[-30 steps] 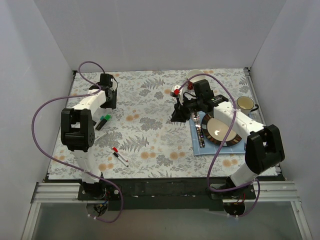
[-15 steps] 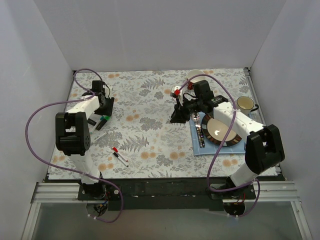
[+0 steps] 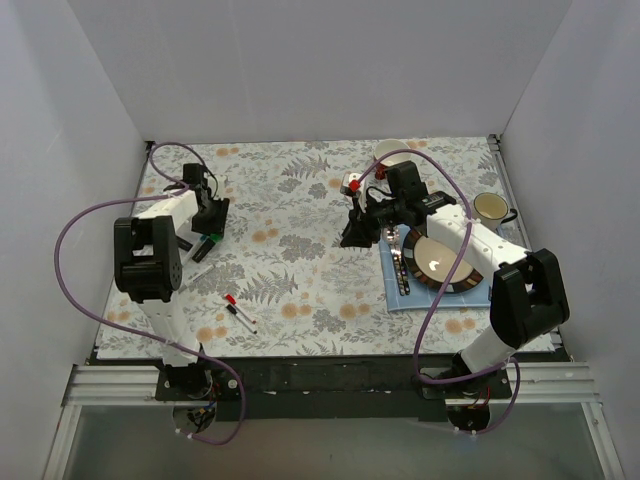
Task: Open the pen caps
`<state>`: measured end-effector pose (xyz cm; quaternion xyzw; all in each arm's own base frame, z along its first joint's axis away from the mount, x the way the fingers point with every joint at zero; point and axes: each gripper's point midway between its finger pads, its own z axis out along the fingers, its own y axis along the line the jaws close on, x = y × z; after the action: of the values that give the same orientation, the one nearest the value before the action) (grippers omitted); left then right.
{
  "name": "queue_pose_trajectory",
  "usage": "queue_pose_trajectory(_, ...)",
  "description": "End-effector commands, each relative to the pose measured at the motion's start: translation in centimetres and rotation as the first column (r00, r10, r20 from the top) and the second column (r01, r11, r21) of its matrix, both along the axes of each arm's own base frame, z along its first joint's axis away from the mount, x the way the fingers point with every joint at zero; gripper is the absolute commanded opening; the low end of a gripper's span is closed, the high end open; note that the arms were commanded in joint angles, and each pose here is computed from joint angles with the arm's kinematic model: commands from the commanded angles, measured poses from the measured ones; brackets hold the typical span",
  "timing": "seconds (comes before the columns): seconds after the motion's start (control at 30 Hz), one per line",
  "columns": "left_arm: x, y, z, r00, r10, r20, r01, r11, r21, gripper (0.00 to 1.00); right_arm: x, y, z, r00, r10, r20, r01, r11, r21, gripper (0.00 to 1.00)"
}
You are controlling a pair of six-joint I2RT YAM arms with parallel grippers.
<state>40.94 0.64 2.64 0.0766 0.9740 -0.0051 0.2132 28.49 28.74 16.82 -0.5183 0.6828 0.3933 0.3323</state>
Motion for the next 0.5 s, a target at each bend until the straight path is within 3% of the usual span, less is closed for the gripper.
queue_pose_trajectory(0.0, 0.5, -0.3, 0.7, 1.0, -0.012, 0.016, 0.013, 0.999, -0.041, 0.4, -0.1, 0.5, 0.6, 1.0, 0.022, 0.014, -0.023, 0.999, 0.03, 0.41)
queue_pose_trajectory(0.33, -0.5, -0.4, -0.1, 1.0, 0.029, -0.008, -0.029, 0.998, -0.058, 0.39, -0.3, 0.5, 1.0, 0.999, 0.027, 0.018, -0.028, 0.999, 0.037, 0.41)
queue_pose_trajectory(0.47, -1.0, -0.4, -0.4, 0.997, 0.071, -0.017, -0.072, 0.995, -0.065, 0.32, -0.3, 0.5, 1.1, 0.999, 0.029, 0.021, -0.03, 0.999, 0.042, 0.41)
